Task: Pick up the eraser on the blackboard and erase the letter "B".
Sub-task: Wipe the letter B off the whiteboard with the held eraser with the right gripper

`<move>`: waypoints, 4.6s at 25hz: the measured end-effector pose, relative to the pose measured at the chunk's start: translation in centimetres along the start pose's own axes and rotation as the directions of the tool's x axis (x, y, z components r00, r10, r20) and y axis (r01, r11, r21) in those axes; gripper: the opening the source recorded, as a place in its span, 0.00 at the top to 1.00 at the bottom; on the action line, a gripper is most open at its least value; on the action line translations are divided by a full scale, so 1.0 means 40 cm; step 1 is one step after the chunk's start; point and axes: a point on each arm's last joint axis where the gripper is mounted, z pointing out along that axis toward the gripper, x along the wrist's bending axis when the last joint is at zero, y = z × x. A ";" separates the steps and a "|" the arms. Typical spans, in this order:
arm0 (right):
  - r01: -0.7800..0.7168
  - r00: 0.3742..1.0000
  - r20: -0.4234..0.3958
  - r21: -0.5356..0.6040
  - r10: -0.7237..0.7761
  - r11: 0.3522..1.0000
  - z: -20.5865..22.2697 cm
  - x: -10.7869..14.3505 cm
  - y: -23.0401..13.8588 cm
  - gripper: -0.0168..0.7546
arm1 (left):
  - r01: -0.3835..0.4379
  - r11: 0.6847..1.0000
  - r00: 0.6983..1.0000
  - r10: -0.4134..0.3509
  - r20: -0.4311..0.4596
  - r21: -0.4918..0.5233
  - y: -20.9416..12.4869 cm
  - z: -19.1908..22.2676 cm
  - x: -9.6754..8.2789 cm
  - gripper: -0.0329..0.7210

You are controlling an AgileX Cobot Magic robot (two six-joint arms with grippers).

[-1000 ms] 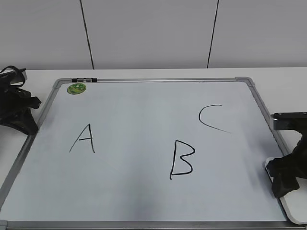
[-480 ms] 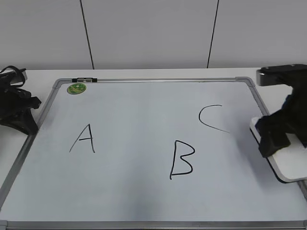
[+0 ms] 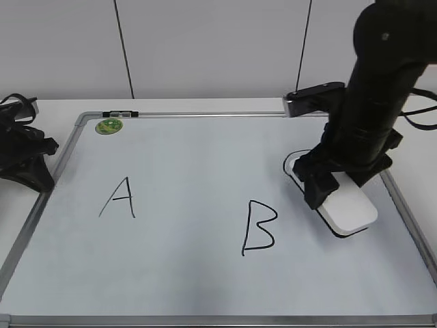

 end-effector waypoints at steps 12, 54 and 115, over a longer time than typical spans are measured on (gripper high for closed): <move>0.100 0.995 -0.034 0.057 -0.098 0.993 0.157 0.020 0.126 0.28 | 0.001 1.000 1.000 -0.001 0.002 0.002 0.000 0.000 -0.001 0.91; 0.357 0.933 -0.067 0.064 -0.353 0.932 0.198 0.257 0.134 0.28 | 0.020 1.000 1.000 -0.020 -0.001 0.002 -0.001 -0.003 0.006 0.91; 0.355 0.931 -0.096 0.016 -0.352 0.935 0.191 0.171 0.189 0.29 | 0.056 0.998 0.998 -0.056 0.037 0.003 0.004 0.012 -0.002 0.91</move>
